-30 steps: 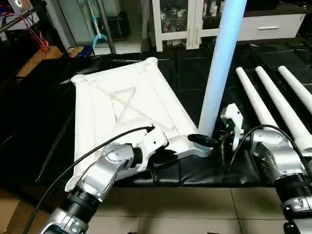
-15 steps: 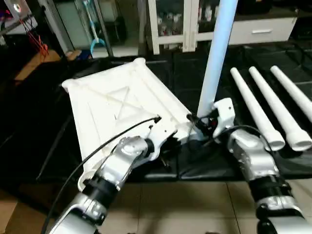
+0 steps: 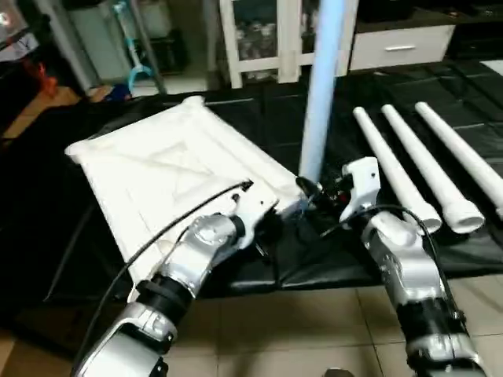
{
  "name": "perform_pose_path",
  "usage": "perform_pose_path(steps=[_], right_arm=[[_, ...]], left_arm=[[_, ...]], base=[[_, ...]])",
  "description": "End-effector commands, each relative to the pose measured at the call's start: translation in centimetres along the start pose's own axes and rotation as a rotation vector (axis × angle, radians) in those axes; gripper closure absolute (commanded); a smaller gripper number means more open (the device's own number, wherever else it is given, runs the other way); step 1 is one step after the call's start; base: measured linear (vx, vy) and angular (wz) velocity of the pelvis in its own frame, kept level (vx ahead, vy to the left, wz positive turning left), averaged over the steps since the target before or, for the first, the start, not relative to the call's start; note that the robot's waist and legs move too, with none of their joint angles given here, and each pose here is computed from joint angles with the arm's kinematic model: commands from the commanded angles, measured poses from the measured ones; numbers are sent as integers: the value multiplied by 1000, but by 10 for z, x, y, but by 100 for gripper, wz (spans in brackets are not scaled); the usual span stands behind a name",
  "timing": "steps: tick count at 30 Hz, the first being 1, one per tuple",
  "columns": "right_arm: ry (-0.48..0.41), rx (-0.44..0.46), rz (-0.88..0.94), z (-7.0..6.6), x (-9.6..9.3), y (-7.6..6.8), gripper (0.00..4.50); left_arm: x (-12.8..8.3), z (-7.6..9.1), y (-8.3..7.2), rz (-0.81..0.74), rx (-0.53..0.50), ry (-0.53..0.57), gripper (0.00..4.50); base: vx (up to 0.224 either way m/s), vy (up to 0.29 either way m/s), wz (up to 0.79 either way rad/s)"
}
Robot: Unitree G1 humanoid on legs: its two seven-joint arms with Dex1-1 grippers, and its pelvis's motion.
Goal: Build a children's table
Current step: Rotate leg to tighten
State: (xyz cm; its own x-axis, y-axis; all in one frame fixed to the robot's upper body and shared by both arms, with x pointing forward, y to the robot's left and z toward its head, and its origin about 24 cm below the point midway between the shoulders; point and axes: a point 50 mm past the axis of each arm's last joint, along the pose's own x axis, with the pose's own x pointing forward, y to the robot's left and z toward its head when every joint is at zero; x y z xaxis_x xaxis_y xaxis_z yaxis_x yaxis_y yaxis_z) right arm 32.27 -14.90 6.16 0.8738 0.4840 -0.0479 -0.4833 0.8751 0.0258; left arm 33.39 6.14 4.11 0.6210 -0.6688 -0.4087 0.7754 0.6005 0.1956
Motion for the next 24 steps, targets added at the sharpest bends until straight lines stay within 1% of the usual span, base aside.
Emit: perform_pose_path(steps=[1,3,4,6,8,9,10,11,12,14,17,19,23,24], right_arm=[[-35,-22,-43,7,-1,-1,94],[-31,-23,-76,7,-4,-4,75],[-21,-24,-88,6,-5,-4,75],[10,-39,-114,2,-8,-6,75],[44,-50,-134,-3,-10,-6,75],[49,-53,-133,-4,-11,-4,75],[49,-54,-132,-4,-11,-4,75],[52,-61,-132,-4,-11,-3,64],[52,-62,-132,-4,-11,-2,64],[52,-61,-133,-3,-11,-1,64],[54,-67,-109,-3,-9,5,64],[56,-76,-96,-3,-9,7,64],[41,-63,-87,0,-6,13,64],[34,-67,-82,2,-5,14,64]], left_arm=[[-4,0,15,61,49,2,450],[-2,7,20,73,64,-25,450],[0,10,23,84,70,-32,450],[4,22,28,105,105,-75,450],[8,35,33,163,88,-130,450],[11,40,37,197,63,-146,450],[11,40,37,193,50,-147,450],[12,41,38,193,22,-147,406],[12,41,40,202,10,-147,394],[12,43,43,209,-25,-154,390],[9,47,50,233,-67,-181,352],[7,48,54,242,-83,-198,343],[-4,54,68,249,-126,-256,307],[-11,54,73,263,-105,-264,302]], base=[[0,0,0],[0,0,0],[0,0,0],[0,0,0],[0,0,0],[0,0,0],[0,0,0],[0,0,0],[0,0,0],[0,0,0],[33,-2,3],[25,-1,0],[18,1,-1],[0,0,0]])
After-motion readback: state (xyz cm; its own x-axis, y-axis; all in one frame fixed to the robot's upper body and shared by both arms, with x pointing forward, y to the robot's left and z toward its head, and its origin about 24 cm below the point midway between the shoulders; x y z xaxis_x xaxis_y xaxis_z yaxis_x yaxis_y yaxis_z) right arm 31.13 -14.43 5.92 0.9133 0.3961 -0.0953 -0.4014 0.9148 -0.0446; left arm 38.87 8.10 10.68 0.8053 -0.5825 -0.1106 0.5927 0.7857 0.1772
